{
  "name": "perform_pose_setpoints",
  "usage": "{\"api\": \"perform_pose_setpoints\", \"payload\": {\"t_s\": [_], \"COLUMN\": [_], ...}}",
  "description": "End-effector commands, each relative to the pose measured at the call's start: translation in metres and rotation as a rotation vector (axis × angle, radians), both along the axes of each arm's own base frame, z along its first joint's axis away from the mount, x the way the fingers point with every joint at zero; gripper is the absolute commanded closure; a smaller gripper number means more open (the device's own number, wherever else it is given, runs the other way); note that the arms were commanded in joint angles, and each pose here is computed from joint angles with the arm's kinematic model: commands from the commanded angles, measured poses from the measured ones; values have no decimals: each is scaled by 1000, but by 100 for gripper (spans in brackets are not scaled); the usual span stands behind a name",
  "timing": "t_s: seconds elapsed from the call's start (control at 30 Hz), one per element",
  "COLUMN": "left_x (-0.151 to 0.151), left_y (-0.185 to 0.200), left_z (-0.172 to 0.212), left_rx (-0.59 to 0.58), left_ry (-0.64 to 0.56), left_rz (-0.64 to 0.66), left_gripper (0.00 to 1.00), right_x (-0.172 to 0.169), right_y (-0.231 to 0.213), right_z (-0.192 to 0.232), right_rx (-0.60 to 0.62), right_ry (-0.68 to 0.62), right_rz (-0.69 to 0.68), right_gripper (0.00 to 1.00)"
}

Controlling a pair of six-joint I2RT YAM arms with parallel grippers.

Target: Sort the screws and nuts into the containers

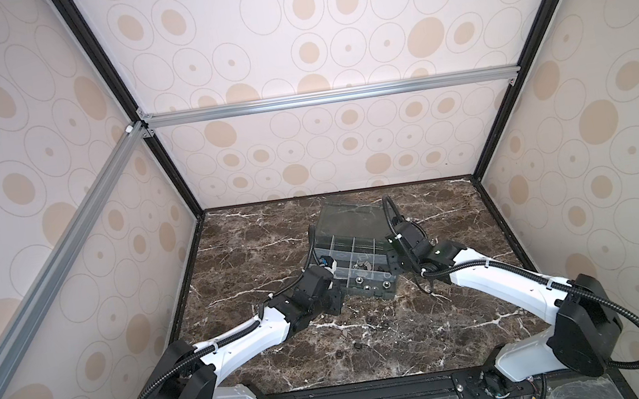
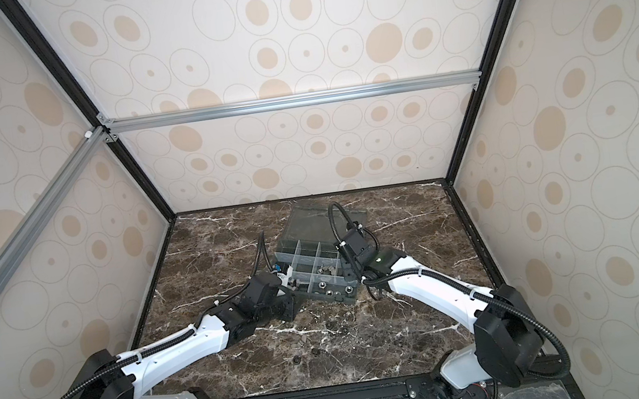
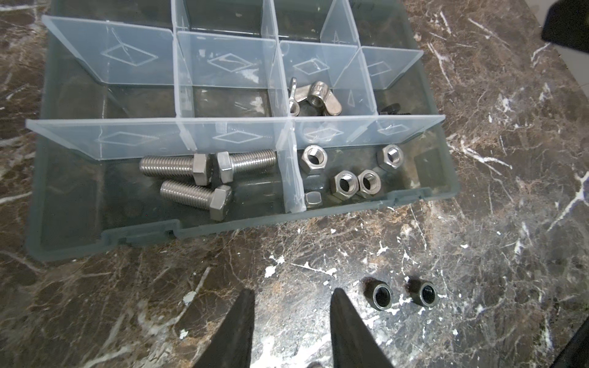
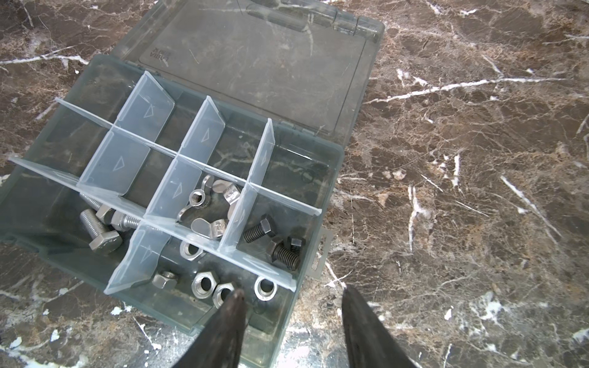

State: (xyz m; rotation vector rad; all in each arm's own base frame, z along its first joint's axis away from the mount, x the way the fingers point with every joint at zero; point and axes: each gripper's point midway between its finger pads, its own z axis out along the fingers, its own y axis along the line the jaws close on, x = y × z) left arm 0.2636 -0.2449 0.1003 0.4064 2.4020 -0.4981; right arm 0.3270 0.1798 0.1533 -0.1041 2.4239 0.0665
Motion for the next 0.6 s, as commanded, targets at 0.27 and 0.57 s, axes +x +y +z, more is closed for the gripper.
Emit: {"api": "perform_pose_setpoints", "payload": {"t_s": [0.27,0.57], "left_x": [-10,-26], "left_y": [-1,-2], "left_z": [-4,-20], "left_rx": [4,33], "left_ry": [22,66], "left_rz": [-5,-36], "left_gripper": [61,61], "right_x": [-1,-3], "right_y": [-2,5], "right_z": [-2,5], "right_rx": [12,47], "right_ry": [19,25], "right_rz": [-14,11], "right_gripper": [47,47]}}
